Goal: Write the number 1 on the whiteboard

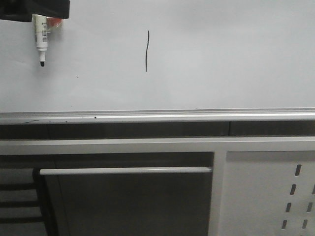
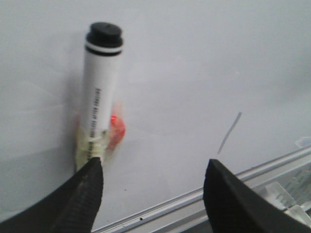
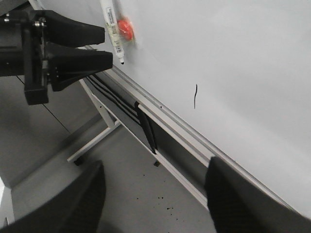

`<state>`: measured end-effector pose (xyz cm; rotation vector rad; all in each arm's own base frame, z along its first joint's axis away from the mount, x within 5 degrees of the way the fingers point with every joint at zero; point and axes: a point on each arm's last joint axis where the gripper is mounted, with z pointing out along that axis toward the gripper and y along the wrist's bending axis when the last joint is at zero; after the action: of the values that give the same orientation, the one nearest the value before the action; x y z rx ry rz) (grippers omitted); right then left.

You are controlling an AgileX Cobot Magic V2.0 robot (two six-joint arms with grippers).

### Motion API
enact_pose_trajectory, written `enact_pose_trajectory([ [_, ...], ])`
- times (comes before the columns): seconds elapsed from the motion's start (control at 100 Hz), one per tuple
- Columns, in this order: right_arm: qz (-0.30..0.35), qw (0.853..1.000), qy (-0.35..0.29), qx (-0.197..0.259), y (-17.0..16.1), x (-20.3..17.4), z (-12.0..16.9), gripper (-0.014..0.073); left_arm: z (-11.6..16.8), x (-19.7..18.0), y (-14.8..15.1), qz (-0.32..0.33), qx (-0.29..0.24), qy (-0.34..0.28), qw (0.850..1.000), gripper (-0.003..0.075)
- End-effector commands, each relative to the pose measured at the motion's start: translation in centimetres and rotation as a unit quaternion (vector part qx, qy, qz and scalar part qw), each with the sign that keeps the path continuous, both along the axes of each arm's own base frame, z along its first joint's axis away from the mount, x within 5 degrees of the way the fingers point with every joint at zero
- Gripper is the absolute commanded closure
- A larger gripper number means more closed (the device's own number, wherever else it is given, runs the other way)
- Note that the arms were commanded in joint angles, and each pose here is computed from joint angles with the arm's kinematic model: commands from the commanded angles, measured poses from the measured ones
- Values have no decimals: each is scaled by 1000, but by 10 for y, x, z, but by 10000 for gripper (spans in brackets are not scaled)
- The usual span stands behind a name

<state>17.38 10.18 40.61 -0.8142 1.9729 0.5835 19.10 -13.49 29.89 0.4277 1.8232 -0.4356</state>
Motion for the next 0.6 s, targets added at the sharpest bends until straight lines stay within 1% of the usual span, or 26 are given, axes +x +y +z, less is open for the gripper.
enact_pose_trajectory([
  [0.0,-10,999,-39,23,-4,-7,18,190,21,-8,4,-11,-17,-32,999,306],
  [0.05,-11,999,-41,21,-4,-8,19,190,24,-11,6,-12,-17,-41,999,306],
  [0.15,-12,999,-48,23,-5,-10,21,191,24,-10,15,16,-16,-61,998,306],
  [0.27,-15,998,-59,25,-8,-17,25,191,26,-17,22,11,-27,-52,998,312],
  [0.32,-20,997,-73,25,-10,-21,28,204,31,-23,26,3,-33,-57,998,323],
  [0.37,-30,995,-87,26,-14,-24,32,242,37,-29,29,1,-42,-67,997,344],
  [0.41,-44,994,-99,32,-18,-28,36,276,41,-33,32,-2,-42,-81,996,370],
  [0.44,-58,992,-104,39,-21,-30,38,317,47,-39,36,-3,-44,-97,994,393],
  [0.48,-73,990,-116,46,-26,-33,42,365,52,-44,40,-5,-46,-114,992,441],
  [0.53,-91,986,-125,57,-31,-38,46,444,61,-54,46,-6,-53,-139,989,520],
  [0.56,-100,985,-130,62,-34,-40,48,508,65,-59,49,-6,-58,-150,987,589],
  [0.58,-105,983,-135,63,-36,-43,50,547,67,-62,52,-6,-61,-159,985,619],
  [0.59,-107,983,-137,63,-37,-44,50,561,68,-63,52,-7,-60,-162,985,650],
])
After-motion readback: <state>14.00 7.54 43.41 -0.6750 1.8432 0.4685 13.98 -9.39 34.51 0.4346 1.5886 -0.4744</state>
